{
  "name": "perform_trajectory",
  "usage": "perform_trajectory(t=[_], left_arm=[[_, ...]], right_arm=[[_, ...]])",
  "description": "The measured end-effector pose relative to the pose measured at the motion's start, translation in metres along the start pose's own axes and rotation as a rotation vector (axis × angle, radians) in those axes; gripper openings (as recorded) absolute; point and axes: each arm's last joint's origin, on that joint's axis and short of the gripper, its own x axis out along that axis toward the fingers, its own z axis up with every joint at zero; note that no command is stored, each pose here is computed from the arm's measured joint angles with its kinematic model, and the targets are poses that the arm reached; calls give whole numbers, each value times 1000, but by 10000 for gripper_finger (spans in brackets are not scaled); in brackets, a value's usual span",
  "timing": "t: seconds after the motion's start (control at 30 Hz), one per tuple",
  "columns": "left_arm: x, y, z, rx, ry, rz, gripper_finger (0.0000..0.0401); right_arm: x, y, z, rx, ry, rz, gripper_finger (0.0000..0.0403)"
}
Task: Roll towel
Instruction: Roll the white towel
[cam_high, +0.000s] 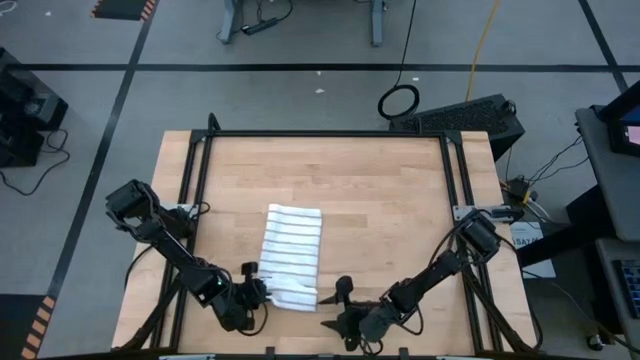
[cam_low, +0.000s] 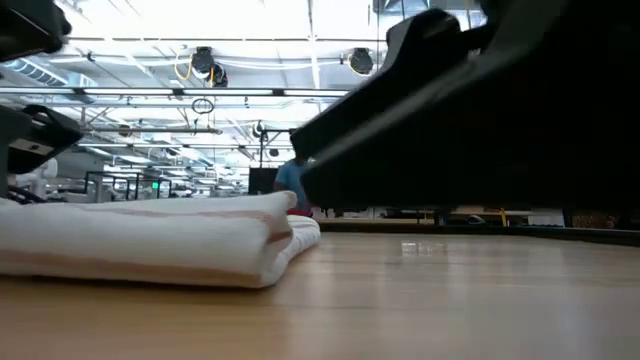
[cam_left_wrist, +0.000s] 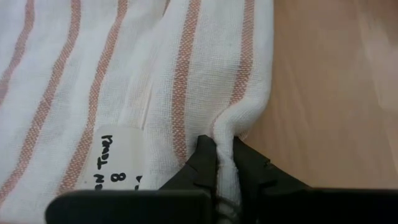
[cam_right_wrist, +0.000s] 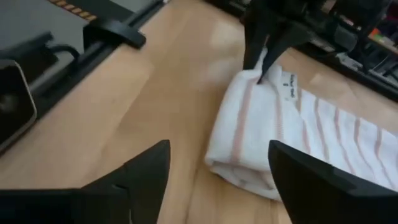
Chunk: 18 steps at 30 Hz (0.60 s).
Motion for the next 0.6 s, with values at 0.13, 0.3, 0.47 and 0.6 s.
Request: perform_trajectory(t=[0.13, 0.3, 0.47, 0.6], left_arm=[[3, 4, 5, -35, 7, -9, 28], [5, 7, 9, -72, 1, -6, 29], [7, 8, 16, -110, -36, -35, 29], [8, 9, 21, -134, -50, -57, 30]], right_arm=[[6, -7, -3, 8, 29, -6, 264], [9, -13, -6, -48, 58, 7, 249], [11, -15, -8, -98, 77, 16, 242], [11, -16, -12, -171, 110, 0, 242]])
